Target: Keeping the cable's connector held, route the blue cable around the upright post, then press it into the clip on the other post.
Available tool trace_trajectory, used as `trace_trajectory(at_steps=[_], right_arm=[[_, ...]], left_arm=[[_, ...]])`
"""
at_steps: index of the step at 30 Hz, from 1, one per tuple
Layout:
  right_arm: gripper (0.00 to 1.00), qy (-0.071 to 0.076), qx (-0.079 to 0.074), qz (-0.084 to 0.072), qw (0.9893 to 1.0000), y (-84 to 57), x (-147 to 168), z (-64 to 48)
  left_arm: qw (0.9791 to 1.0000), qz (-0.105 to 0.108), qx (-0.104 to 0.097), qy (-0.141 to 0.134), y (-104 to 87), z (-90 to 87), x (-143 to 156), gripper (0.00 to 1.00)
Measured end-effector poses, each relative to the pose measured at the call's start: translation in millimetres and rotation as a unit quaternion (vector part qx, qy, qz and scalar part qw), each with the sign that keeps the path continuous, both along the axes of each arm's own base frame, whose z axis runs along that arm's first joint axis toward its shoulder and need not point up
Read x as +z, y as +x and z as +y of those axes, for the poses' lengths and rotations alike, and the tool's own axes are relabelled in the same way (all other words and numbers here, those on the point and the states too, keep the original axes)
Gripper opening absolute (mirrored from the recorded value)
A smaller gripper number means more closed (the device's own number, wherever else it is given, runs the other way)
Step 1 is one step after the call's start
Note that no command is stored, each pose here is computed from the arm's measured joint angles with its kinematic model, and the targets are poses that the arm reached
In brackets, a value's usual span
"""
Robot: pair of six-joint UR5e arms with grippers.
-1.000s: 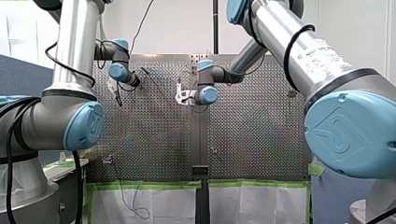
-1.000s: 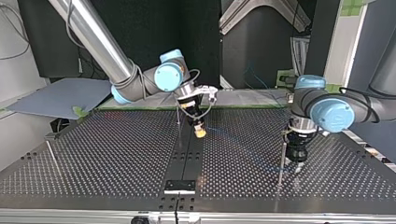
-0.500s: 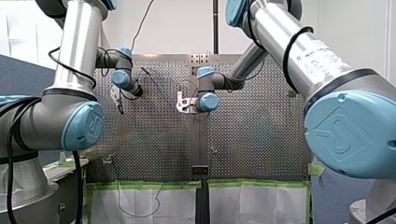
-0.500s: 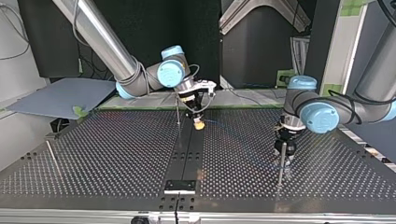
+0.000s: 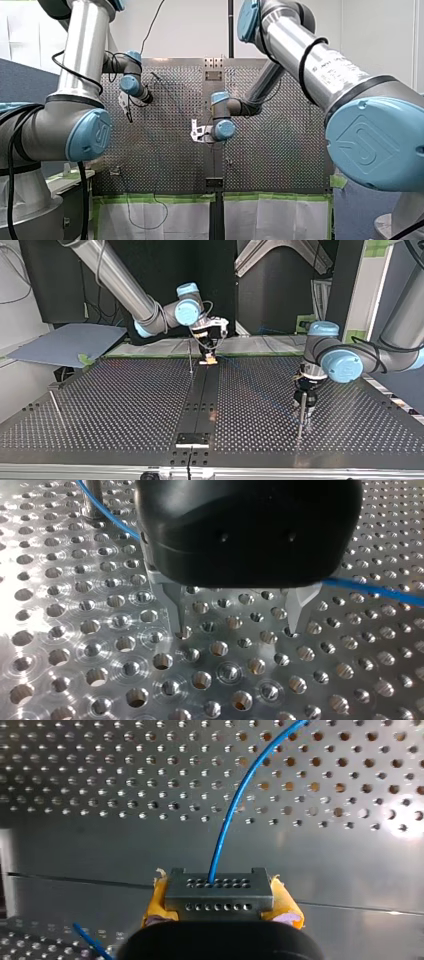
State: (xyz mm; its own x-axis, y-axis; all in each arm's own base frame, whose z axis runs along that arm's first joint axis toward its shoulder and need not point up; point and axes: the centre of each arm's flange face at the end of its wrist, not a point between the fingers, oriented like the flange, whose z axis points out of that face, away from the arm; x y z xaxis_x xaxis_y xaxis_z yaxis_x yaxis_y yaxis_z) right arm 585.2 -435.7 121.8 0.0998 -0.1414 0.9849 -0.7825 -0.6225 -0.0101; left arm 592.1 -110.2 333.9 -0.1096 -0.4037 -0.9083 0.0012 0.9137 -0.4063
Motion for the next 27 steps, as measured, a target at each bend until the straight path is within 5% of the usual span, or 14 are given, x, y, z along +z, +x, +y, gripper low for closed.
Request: trace_trajectory(at_steps=[7,27], right_arm=[[0.0,0.016,-0.006,0.019,0.9997,-6.1,-43,3.5],[0.0,0.056,-0.026,0.064,0.9961,-26.5,-176,21.3]], left_arm=[[1.0,0.0,0.0,-0.002,-0.1,0.0,0,0.99],[1.0,0.001,0.002,-0.004,-0.1,0.4,0,0.99]])
